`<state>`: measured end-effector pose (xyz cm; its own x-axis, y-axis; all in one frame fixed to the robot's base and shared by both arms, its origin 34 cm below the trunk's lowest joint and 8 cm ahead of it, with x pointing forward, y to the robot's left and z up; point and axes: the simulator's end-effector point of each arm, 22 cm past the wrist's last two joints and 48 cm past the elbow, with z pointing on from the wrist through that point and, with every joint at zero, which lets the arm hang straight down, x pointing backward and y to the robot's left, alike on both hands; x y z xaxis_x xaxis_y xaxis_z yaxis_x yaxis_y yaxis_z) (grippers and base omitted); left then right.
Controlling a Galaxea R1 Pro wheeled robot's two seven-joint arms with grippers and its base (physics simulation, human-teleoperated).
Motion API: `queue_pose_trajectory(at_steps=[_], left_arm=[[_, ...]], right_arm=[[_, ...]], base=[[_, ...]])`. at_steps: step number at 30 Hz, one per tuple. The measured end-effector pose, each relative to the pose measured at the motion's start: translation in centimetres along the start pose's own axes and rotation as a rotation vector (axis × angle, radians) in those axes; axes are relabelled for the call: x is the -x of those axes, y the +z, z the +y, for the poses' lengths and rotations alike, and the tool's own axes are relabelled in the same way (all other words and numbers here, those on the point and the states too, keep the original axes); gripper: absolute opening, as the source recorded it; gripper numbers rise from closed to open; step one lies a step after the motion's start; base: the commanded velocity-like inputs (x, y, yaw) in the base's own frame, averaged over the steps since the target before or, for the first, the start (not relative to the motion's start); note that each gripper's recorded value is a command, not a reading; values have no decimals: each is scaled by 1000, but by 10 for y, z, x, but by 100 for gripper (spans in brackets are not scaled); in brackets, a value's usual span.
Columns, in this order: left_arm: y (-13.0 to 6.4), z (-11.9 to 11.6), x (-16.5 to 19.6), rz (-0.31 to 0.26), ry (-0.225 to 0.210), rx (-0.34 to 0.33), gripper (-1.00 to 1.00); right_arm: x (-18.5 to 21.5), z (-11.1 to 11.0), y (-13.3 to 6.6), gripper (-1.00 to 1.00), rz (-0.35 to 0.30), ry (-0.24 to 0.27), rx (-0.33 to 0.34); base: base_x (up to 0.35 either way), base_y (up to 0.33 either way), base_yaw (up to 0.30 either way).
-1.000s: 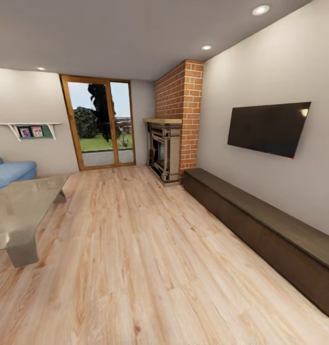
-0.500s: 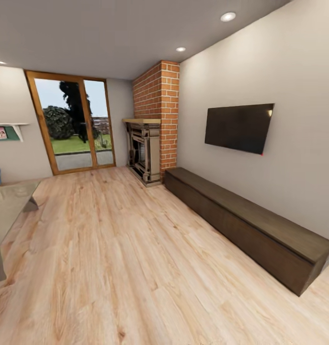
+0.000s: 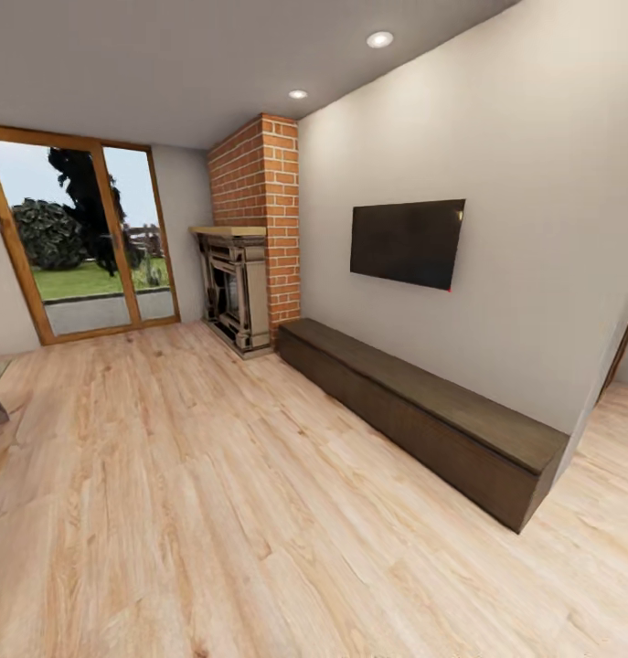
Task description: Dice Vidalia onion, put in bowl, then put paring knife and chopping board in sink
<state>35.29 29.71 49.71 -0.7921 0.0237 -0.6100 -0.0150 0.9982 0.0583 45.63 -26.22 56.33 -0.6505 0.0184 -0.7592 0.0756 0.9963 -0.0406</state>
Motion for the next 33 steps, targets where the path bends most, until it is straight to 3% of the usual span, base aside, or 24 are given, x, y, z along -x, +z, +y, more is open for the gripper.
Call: queue_pose_trajectory(at_steps=[33], left_arm=[[0, 0, 0, 1, 0, 0, 100]], right_arm=[[0, 0, 0, 100, 0, 0, 0]], base=[[0, 0, -281]])
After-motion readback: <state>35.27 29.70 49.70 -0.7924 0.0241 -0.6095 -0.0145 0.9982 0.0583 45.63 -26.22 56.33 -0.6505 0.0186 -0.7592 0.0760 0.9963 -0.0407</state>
